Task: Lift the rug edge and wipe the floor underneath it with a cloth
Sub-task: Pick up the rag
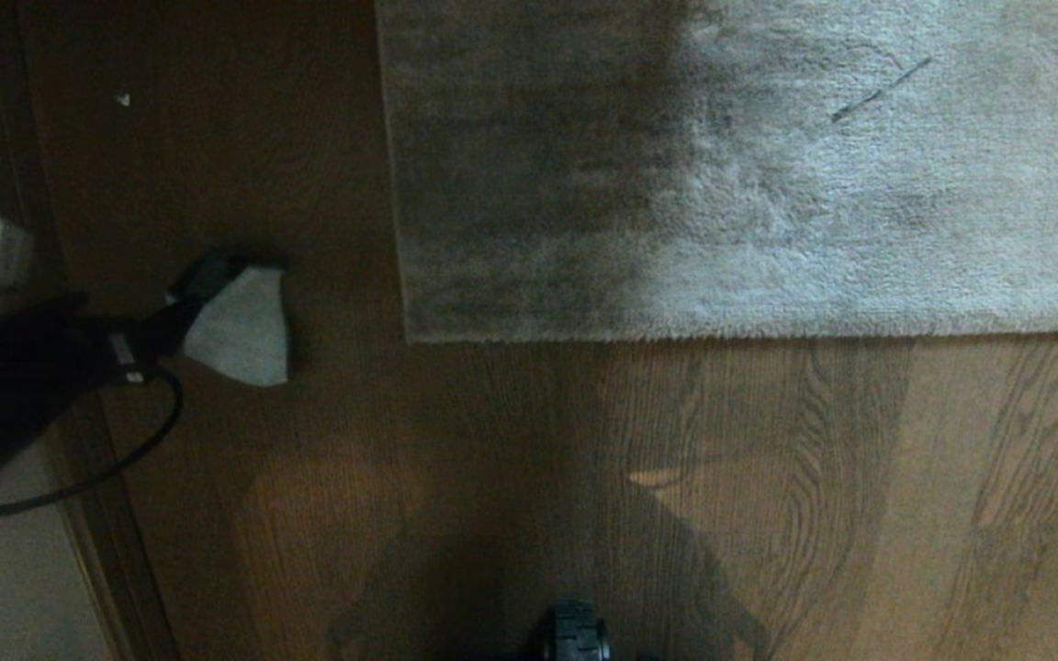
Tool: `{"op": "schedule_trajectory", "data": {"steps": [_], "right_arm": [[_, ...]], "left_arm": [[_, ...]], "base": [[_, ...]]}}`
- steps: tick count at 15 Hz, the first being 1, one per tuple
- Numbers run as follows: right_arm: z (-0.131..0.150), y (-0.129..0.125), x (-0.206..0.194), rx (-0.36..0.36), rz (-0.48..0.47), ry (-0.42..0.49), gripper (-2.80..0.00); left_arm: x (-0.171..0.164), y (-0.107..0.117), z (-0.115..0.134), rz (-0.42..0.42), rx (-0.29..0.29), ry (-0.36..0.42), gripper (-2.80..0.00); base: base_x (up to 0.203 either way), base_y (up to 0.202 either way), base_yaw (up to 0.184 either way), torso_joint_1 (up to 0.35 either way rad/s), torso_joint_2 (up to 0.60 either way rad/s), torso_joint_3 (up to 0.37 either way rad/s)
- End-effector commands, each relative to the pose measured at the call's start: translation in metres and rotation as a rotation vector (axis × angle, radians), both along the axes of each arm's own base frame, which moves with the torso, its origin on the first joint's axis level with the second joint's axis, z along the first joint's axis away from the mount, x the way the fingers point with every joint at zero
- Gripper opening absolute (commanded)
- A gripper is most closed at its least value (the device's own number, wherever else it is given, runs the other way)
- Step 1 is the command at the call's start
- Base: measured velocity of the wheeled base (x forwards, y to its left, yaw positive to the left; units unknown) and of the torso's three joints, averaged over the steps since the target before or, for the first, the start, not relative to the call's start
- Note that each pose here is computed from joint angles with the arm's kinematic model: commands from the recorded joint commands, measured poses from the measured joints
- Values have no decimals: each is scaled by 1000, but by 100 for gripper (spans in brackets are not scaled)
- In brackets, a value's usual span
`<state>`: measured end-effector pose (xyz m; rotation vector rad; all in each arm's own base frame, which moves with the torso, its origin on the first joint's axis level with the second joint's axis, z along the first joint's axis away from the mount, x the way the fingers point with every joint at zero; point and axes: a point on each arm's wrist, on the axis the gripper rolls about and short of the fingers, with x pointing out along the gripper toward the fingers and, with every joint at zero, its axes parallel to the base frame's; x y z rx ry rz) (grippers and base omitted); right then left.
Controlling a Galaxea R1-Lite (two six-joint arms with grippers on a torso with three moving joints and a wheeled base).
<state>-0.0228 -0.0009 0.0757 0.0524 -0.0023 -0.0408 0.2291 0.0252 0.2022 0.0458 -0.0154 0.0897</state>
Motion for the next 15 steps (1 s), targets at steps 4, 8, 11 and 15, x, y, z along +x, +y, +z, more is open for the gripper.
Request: {"op": "schedule_trajectory", "data": {"steps": [4, 8, 11, 15], "right_arm": [[0, 0, 0, 0, -2, 0, -280], [0, 0, 0, 0, -1, -2, -280], [0, 0, 0, 0, -1, 0, -280], [0, 0, 0, 0, -1, 0, -280]], "left_arm": [[14, 2, -8, -5, -3, 0, 0], [24, 3, -15, -5, -2, -8, 0], [31, 5, -21, -4, 0, -12, 0], [43, 6, -30, -6, 6, -39, 0]], "base": [[0, 0, 0, 0, 0, 0], [0, 0, 0, 0, 0, 0], [0, 0, 0, 0, 0, 0], [0, 0, 0, 0, 0, 0]]}}
